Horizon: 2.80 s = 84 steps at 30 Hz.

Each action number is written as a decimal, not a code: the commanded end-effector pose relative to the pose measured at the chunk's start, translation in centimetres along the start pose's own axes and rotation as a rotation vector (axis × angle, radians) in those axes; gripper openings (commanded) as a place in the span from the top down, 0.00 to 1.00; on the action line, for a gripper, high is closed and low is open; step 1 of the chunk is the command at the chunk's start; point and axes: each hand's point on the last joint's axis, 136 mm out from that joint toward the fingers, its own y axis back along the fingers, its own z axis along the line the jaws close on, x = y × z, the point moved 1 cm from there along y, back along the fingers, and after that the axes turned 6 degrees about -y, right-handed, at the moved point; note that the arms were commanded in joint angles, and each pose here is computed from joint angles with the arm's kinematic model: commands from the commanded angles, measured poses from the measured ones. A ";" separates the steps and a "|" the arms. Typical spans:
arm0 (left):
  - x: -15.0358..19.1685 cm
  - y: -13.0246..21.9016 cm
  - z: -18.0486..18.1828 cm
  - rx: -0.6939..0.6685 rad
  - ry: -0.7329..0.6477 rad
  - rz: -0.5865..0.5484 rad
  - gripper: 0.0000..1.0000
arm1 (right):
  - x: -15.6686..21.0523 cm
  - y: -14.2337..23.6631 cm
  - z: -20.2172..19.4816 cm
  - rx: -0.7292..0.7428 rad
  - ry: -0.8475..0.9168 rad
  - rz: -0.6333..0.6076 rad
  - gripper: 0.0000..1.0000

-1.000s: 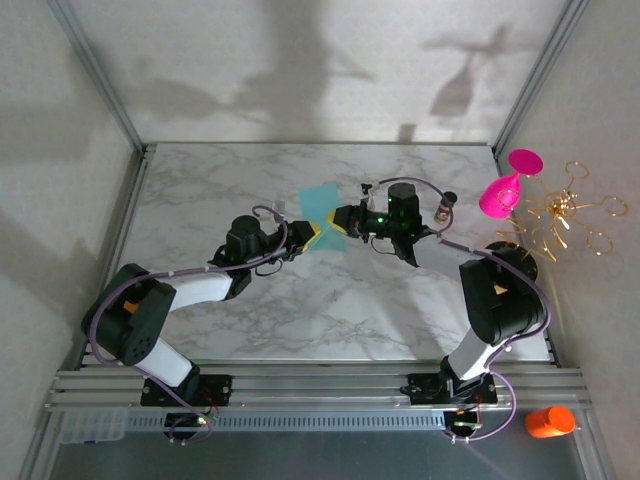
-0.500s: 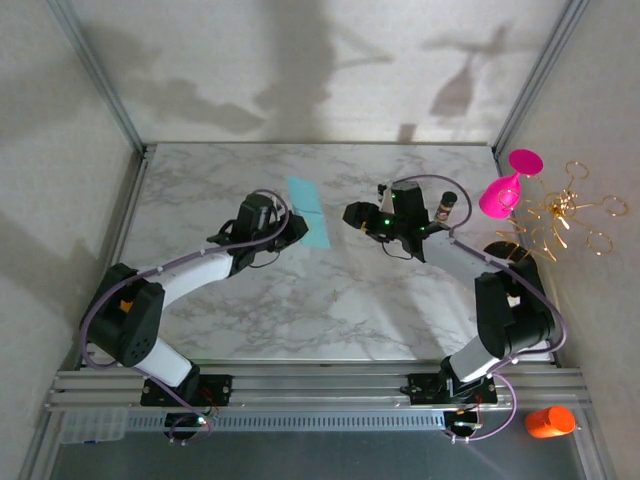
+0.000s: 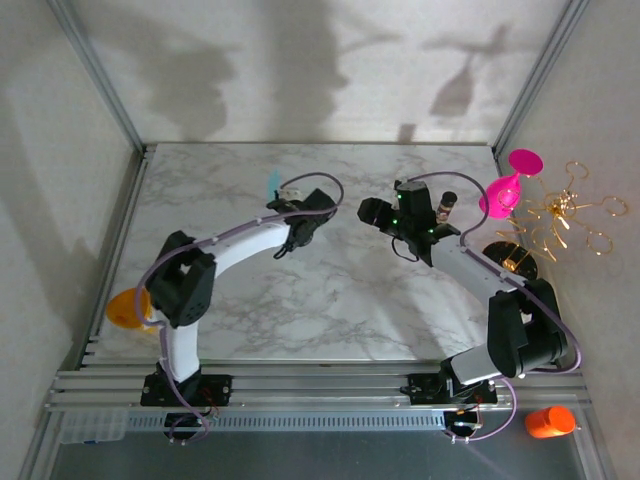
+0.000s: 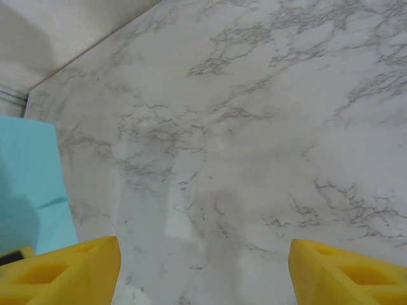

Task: Fold a paper plane with a square sheet of paper (pick it up from the middle)
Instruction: Turn over the paper at the center of the table, then third fold the triangle at the center of the table.

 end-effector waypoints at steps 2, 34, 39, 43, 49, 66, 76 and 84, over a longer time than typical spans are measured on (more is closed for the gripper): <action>1.6 -0.4 -0.9 -0.071 -0.104 0.043 0.92 | -0.2 0.9 -1.7 0.060 -0.027 -0.044 0.29; 3.2 -1.7 14.4 0.434 0.905 -0.014 0.05 | 20.2 -11.8 13.0 -0.267 0.219 0.589 0.62; 3.6 -1.8 14.7 0.436 0.911 -0.010 0.01 | 21.6 -14.1 13.4 -0.253 0.243 0.630 0.63; 3.4 -1.9 14.4 0.457 0.909 -0.005 0.01 | 22.4 -15.2 12.2 -0.209 0.259 0.655 0.63; 3.4 -2.3 13.0 0.512 0.887 0.025 0.01 | 22.8 -14.7 7.9 -0.103 0.323 0.692 0.62; 3.8 -0.5 5.7 0.757 0.781 0.133 0.01 | 14.4 -6.4 4.5 -0.194 0.376 0.545 0.60; 6.8 1.2 -1.1 0.865 0.756 0.287 0.02 | 14.5 -8.1 2.7 -0.067 -0.003 0.481 0.62; 7.8 2.0 -3.9 0.915 0.708 0.341 0.19 | 16.7 -8.8 -0.1 0.017 -0.037 0.544 0.65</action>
